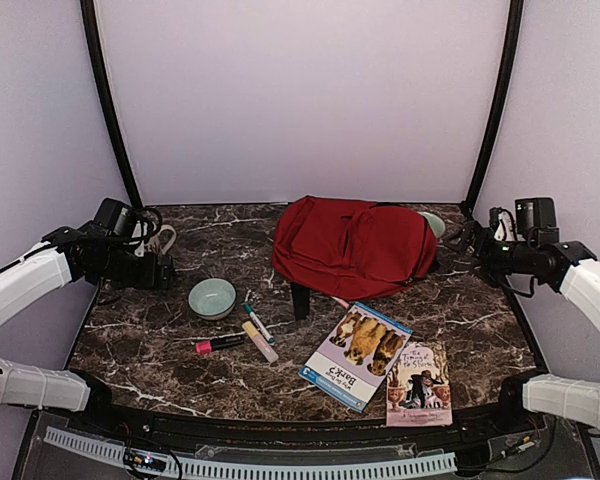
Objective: Pack the student bag
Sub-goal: Pick up the student bag from the center of the board.
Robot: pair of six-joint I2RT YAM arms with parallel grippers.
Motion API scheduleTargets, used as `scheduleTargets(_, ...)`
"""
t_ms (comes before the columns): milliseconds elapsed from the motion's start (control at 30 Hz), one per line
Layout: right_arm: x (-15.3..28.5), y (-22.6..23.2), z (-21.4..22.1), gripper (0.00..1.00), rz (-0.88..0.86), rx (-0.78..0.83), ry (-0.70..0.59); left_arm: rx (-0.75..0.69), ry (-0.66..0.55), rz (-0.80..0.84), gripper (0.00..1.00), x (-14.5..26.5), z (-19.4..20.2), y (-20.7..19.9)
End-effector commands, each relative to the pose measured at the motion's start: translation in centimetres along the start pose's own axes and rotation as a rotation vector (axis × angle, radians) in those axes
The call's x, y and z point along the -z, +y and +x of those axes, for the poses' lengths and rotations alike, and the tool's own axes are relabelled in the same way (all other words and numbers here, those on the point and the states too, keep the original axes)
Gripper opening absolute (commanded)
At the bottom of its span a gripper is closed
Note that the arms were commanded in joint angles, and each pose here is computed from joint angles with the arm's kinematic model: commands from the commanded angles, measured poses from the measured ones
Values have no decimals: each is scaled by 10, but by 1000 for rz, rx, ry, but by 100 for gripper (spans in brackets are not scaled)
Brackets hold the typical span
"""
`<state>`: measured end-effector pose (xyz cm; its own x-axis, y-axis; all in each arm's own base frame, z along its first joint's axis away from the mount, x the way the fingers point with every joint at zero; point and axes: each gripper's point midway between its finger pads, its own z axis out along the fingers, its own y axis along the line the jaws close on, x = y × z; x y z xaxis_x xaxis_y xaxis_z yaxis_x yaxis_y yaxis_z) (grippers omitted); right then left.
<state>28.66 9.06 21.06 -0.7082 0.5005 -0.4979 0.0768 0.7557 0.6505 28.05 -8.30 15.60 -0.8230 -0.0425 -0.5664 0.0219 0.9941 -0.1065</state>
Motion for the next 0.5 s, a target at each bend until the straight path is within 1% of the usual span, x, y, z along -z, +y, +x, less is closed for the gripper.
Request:
scheduleTargets(0, -9, -11, -5, 100, 66, -37, 15, -4, 19, -20, 97, -1, 9, 5)
scheduleTargets(100, -12, -12, -3, 100, 84, 0, 61, -7, 21, -13, 97, -1, 10, 3)
scheduleTargets(267, -6, -16, -9, 100, 170, 72, 93, -13, 21, -10, 96, 0, 10, 1)
scheduleTargets(467, 1, -27, -6, 100, 263, 96, 149, -23, 26, -9, 95, -1, 11, -1)
